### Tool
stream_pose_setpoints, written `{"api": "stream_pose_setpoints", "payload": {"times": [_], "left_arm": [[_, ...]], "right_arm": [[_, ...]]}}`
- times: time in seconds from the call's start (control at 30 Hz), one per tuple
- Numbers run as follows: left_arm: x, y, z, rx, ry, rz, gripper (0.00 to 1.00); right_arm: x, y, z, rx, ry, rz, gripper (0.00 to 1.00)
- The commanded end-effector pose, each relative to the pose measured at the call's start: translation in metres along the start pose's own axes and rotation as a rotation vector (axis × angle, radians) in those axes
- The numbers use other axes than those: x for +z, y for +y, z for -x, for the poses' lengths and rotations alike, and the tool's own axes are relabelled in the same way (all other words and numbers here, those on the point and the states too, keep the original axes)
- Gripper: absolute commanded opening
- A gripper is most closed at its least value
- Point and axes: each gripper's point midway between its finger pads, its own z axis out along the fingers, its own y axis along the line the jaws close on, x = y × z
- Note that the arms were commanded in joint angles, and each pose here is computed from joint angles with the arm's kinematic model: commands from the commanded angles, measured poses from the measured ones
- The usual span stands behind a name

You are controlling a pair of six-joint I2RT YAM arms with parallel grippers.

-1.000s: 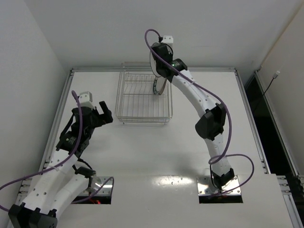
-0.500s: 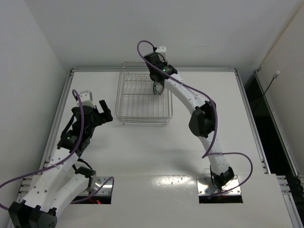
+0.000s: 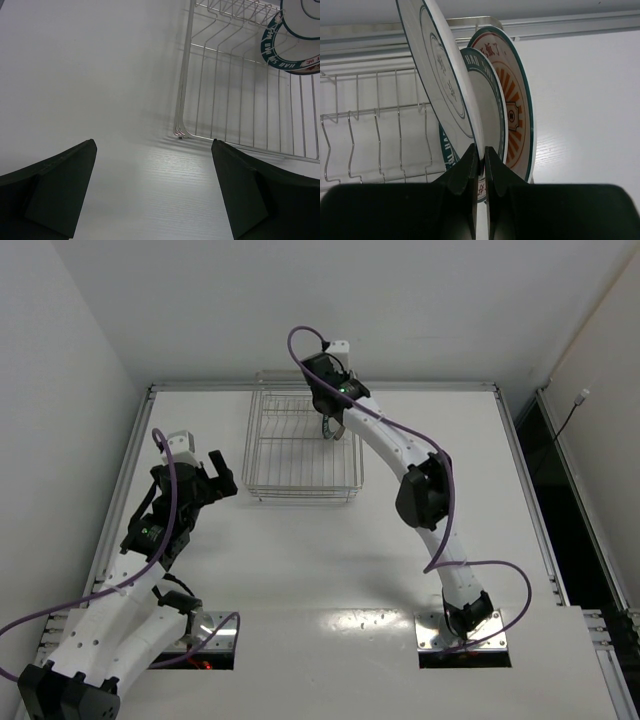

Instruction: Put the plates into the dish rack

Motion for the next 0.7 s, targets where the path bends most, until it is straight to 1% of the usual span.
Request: {"api": "stream_pose_setpoints", "payload": {"times": [0.0,0.03,0.13,0.2,0.4,0.53,0.63,0.67], "left_arm": [[-0.002,-0.005,0.012,0.006,-0.04,-0.014,0.99],[-0.002,-0.005,0.012,0.006,-0.04,-0.014,0.99],[-0.002,-0.003,0.013,0.006,-0.043,-0.005,0.99],[-0.002,-0.003,0.013,0.006,-0.043,-0.005,0.99],[-0.002,-0.003,0.013,0.006,-0.043,-0.005,0.99],[-0.003,-0.003,0.015,0.003,-0.051,-0.008,0.99],[-0.003,-0.003,0.015,0.003,-0.051,-0.008,0.99],[-0.003,-0.003,0.015,0.003,-0.051,-0.008,0.99]], "right_arm": [[-0.008,0.029,-0.009,0.036,0.002,0.066,0.0],[-0.012,0.029,0.0,0.052,-0.015,0.073,0.0],[-0.016,0.028,0.008,0.064,-0.027,0.078,0.0],[-0.017,0.029,0.006,0.066,-0.016,0.085,0.0],[-0.01,0.032,-0.028,0.056,0.065,0.091,0.0],[-0.006,0.041,-0.057,0.05,0.134,0.135,0.0],[-0.004,0.042,-0.06,0.069,0.146,0.157,0.0],[-0.003,0.038,-0.059,0.073,0.153,0.158,0.06]]}}
